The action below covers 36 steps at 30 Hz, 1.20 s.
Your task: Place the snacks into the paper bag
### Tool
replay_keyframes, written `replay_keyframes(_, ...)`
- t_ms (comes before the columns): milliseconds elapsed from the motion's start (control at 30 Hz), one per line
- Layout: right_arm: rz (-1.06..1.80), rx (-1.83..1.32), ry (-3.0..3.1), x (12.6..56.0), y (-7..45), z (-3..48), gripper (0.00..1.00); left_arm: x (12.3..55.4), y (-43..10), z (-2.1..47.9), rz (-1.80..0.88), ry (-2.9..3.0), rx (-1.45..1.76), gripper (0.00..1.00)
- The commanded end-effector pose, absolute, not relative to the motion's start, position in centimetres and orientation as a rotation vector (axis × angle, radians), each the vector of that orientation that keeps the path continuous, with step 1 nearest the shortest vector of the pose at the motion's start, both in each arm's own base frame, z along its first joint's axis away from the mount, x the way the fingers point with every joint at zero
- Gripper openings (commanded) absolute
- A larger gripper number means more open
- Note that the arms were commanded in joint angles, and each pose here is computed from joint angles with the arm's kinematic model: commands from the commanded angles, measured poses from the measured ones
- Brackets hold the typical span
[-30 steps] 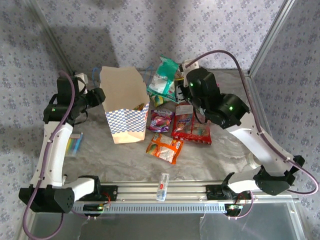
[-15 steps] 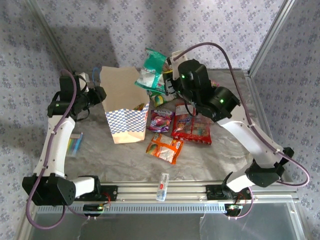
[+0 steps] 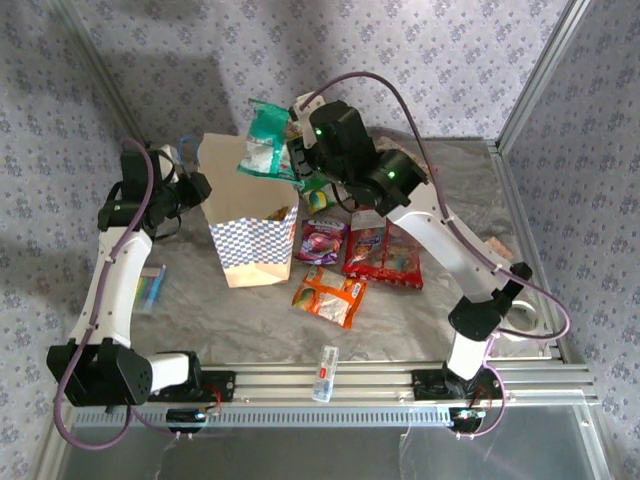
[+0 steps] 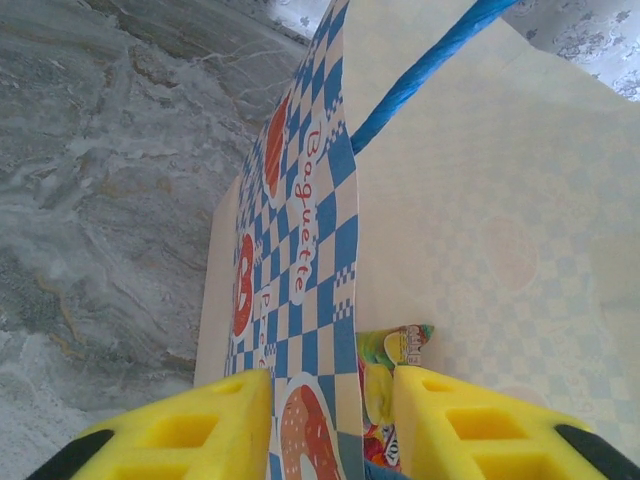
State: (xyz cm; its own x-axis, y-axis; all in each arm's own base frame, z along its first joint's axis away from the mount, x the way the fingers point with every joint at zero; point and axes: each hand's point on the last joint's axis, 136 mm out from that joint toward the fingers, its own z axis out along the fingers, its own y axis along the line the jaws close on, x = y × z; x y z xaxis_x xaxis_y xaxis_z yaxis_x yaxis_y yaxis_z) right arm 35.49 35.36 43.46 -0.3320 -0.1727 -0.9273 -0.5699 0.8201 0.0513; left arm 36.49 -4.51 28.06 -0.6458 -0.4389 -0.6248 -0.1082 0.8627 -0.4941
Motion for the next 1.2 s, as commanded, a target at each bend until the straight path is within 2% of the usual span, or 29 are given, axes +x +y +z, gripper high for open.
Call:
replay_keyframes(0, 0.518, -0.585, 1.838, 35.2, 36.5, 45.6, 0.0, 36.7, -5.0, 29.5, -0.605, 2.185, -0.382, 0.35)
replay_keyframes(600, 0.539, -0.756, 1.956, 36.6, 41.1, 39.6, 0.0, 36.1, -4.8, 29.9, -0.625, 2.176, -0.377, 0.34)
replay_keyframes(833, 0.544, -0.791, 1.995, 36.9, 42.0, 37.5, 0.0, 35.9, -4.6, 29.9, -0.619, 2.173, -0.391, 0.41)
replay_keyframes(1167, 0.58, -0.808, 2.018, 36.9, 43.1, 36.3, 0.0, 35.5, -5.2, 30.4, -0.634, 2.173, -0.318, 0.42)
